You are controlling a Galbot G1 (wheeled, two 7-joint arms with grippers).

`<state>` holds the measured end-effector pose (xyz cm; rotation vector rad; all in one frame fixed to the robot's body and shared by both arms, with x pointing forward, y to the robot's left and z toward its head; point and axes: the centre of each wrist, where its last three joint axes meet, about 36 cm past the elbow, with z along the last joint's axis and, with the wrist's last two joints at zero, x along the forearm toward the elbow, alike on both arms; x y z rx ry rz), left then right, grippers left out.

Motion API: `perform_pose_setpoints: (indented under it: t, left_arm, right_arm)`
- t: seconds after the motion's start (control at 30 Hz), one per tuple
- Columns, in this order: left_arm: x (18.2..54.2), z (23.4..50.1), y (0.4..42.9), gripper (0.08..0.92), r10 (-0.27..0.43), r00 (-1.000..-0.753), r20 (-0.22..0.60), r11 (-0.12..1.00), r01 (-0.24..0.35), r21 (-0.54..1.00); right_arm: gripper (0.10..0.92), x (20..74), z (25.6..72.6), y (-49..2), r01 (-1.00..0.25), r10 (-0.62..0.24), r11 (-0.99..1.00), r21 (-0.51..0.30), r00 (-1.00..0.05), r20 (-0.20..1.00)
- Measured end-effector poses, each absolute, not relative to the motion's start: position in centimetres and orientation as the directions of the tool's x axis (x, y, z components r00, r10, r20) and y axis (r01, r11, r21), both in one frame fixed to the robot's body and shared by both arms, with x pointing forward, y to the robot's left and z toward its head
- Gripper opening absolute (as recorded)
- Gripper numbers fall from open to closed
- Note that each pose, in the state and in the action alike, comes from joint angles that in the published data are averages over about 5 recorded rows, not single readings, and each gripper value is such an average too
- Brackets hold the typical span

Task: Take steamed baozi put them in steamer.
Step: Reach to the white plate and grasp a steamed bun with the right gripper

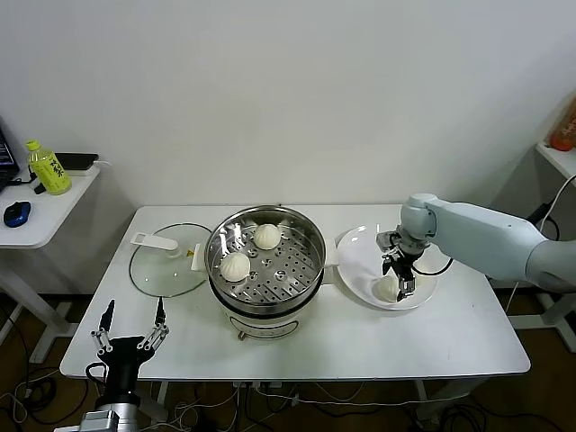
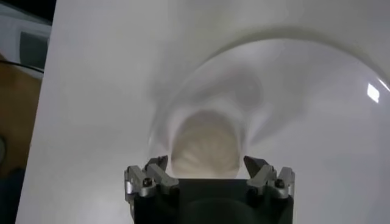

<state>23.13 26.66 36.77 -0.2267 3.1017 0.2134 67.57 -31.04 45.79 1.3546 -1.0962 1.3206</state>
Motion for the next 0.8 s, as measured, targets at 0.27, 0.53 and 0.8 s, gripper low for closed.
perform_pose_setpoints:
  t: [0.27,0.53,0.8]
  left_arm:
    - [23.22,36.73,26.60,0.823,-0.143,-0.989,-0.035,0.980,-0.146,0.135]
    - [23.27,36.75,26.58,0.823,-0.143,-0.989,-0.036,0.980,-0.147,0.135]
    - [23.29,36.75,26.55,0.823,-0.142,-0.989,-0.036,0.980,-0.146,0.135]
  right_arm:
    - [0.820,67.74,45.37,-30.79,-0.983,0.001,-0.179,0.029,0.030,1.000]
    - [0.772,67.70,45.14,-30.90,-0.984,-0.002,-0.175,0.031,0.032,0.999]
    - [0.720,67.74,45.13,-30.92,-0.985,-0.008,-0.172,0.029,0.031,0.999]
